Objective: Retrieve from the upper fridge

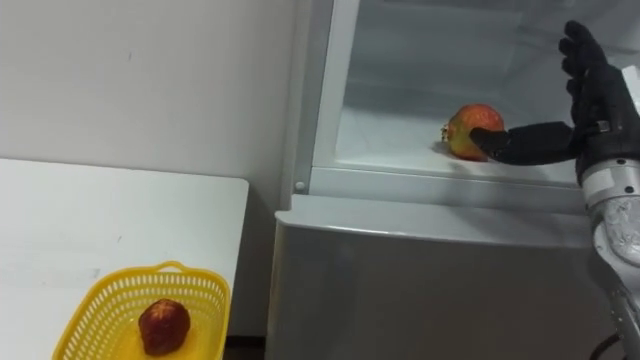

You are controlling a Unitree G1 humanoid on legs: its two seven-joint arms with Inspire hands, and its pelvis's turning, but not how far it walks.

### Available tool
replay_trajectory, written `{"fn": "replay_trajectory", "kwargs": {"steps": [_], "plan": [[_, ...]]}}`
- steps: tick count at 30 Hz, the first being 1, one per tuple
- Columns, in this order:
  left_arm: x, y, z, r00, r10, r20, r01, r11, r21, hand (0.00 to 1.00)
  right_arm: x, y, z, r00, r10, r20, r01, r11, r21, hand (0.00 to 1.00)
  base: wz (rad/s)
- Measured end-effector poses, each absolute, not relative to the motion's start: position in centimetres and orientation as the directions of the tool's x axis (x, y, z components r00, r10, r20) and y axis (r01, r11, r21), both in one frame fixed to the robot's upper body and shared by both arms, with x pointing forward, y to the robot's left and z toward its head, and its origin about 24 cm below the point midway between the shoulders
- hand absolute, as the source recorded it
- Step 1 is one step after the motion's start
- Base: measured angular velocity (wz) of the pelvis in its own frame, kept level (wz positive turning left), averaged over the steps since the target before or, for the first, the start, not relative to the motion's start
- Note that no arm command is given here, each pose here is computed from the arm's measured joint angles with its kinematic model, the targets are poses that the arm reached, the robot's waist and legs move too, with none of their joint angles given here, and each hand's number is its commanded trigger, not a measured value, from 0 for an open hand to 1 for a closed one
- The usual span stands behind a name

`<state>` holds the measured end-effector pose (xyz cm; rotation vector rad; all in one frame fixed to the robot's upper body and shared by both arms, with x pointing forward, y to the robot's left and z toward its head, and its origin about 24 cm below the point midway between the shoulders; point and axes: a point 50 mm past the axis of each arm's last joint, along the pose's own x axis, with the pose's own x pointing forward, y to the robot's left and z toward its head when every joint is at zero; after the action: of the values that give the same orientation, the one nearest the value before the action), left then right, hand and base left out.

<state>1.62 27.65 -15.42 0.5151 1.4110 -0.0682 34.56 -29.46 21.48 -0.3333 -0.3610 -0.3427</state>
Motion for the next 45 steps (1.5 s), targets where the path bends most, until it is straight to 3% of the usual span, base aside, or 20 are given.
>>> {"fn": "replay_trajectory", "kwargs": {"steps": [15, 45], "plan": [[1.5, 27.9, -15.3, 0.164, 0.263, -0.951, 0.345, 0.888, 0.305, 0.0, 35.2, -30.0, 19.9, 0.93, -0.24, 0.278, 0.329, 0.88, -0.343, 0.0, 0.01], [0.8, 28.1, -14.9, 0.162, 0.281, -0.946, 0.344, 0.882, 0.321, 0.0, 35.8, -30.8, 19.4, 0.949, -0.253, 0.188, 0.3, 0.908, -0.292, 0.0, 0.01]]}}
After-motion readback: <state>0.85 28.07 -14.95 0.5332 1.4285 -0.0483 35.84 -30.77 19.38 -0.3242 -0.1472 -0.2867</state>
